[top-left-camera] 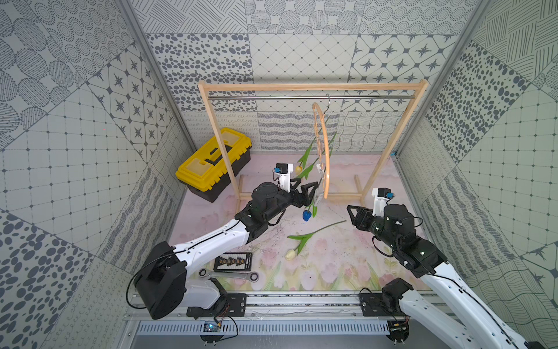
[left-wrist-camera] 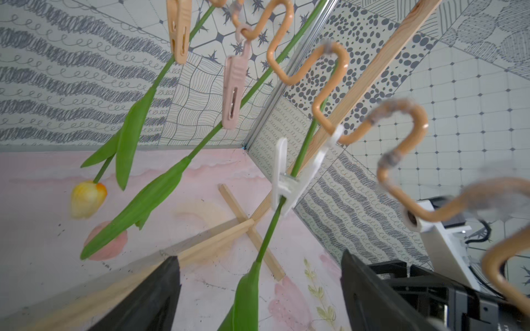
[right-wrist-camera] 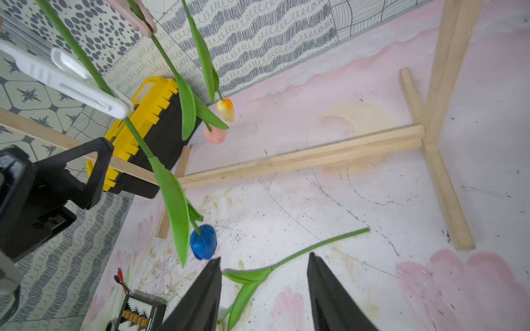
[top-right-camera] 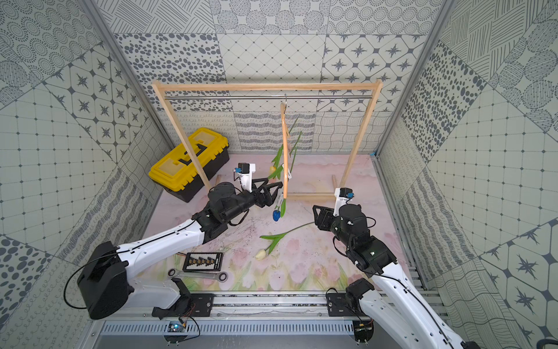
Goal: Dry the flowers on a clothes hanger
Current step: Clamp the flower onto the hanger, then pick up the flower at the center of the board.
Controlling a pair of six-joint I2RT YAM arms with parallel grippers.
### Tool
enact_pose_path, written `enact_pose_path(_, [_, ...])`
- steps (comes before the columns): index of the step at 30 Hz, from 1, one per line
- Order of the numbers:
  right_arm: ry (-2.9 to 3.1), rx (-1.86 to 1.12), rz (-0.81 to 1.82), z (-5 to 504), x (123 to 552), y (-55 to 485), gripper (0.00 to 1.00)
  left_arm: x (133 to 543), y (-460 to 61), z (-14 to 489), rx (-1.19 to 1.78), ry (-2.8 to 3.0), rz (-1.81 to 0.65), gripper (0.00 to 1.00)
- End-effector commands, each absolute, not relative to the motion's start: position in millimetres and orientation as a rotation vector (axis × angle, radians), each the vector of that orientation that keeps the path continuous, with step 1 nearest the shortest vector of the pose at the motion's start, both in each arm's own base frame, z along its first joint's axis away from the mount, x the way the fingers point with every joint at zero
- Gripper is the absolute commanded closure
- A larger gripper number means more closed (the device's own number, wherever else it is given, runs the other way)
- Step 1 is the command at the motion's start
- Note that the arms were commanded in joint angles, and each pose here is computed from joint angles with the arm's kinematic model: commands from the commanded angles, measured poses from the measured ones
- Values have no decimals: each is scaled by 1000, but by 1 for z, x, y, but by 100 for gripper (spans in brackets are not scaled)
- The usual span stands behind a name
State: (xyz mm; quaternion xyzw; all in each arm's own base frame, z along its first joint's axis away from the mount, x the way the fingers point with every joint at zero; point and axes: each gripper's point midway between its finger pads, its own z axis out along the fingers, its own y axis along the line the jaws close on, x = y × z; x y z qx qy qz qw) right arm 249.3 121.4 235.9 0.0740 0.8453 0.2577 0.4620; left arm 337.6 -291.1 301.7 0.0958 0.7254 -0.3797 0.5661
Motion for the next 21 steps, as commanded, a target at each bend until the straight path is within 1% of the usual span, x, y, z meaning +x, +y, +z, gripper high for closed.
enact_pose_path(1, [2144,244,583,224,237,108,48,329,-223,244,205,1895,-457,9])
enact_pose_path(3, [2169,267,561,217,233,103,50,318,-202,228,168,1940,-385,9])
enact_pose_path(7, [2200,317,547,210,230,99,50,301,-184,204,146,1992,-366,10])
enact_pose_path(9, [2222,349,536,204,230,98,50,297,-189,186,170,2042,-382,18])
enact_pose_path(10, [2231,363,531,202,230,97,51,297,-195,178,184,2065,-399,23])
enact_pose_path(13, [2260,405,523,194,232,97,54,299,-226,145,299,2145,-455,42])
enact_pose_path(15, [2273,430,521,191,232,97,55,301,-252,124,418,2194,-463,52])
enact_pose_path(17, [2285,449,518,190,230,96,55,300,-278,108,555,2204,-464,55])
enact_pose_path(18, [2290,459,522,189,229,96,56,297,-291,100,638,2200,-463,55])
enact_pose_path(20, [2299,474,535,186,227,97,56,291,-314,89,766,2191,-484,53])
enact_pose_path(21, [2304,480,544,185,226,97,56,290,-324,84,802,2196,-502,51])
